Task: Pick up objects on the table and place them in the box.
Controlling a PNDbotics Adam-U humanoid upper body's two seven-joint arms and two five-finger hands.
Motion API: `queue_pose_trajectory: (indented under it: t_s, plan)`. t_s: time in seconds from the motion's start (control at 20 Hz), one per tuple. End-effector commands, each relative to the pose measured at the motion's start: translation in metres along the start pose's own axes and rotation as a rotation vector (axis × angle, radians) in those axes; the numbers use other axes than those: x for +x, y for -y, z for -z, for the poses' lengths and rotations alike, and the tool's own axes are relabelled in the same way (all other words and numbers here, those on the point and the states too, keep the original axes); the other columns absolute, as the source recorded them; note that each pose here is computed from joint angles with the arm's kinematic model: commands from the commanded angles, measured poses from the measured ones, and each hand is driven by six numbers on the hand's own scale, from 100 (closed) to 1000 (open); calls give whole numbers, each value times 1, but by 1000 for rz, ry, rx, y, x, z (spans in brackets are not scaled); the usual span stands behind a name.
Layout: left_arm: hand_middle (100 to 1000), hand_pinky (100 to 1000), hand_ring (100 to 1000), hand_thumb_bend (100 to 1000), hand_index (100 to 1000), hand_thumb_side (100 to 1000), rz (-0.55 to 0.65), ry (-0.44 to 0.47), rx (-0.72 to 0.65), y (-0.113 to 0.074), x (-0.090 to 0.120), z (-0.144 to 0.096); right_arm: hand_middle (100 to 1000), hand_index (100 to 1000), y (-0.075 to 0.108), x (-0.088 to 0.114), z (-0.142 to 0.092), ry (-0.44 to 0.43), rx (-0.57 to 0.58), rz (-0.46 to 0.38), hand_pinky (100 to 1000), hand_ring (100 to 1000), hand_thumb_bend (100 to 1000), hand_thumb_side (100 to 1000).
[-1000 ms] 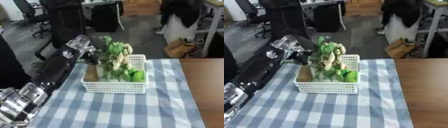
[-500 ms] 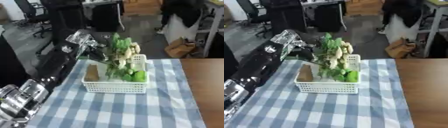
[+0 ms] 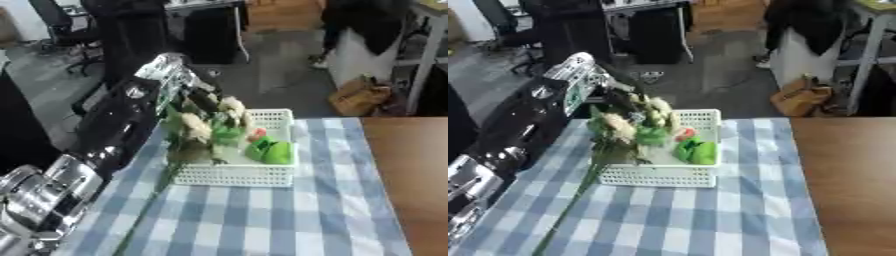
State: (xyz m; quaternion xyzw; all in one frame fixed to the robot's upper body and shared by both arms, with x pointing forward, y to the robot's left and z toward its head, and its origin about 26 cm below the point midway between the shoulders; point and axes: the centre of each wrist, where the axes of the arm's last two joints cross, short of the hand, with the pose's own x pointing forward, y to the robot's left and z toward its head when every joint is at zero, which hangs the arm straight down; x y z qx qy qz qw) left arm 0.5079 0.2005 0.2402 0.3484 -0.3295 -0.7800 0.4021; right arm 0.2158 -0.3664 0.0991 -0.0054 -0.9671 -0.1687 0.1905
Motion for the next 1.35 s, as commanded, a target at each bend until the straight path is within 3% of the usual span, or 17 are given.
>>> queue_pose_trajectory:
  t_s: [0.05,1.1,1.25,1.3,1.35]
  plan:
    - [1000,1000,1000,733,1000,1000,11,-33,38,-17,-7,-12,611,612,0,3,9,15,31,3,722,767,100,888]
    - [1000,1000,1000,586,1000,1000,0,-31,167,-33,-7,-25,611,612,-1,3,7,10,35,6,722,767,100,887]
    - [1000,1000,1000,473,1000,1000,-2,-15,277,-45,-5,-39,611,612,-1,3,7,10,33,5,722,767,100,887]
    - [1000,1000,1000,473,1000,1000,-2,-11,310,-48,-4,-43,611,612,-1,3,7,10,33,5,722,767,100,887]
    - [1000,1000,1000,137,1000,925,7,12,437,-63,-1,-60,611,612,-1,3,8,11,32,4,722,766,100,888]
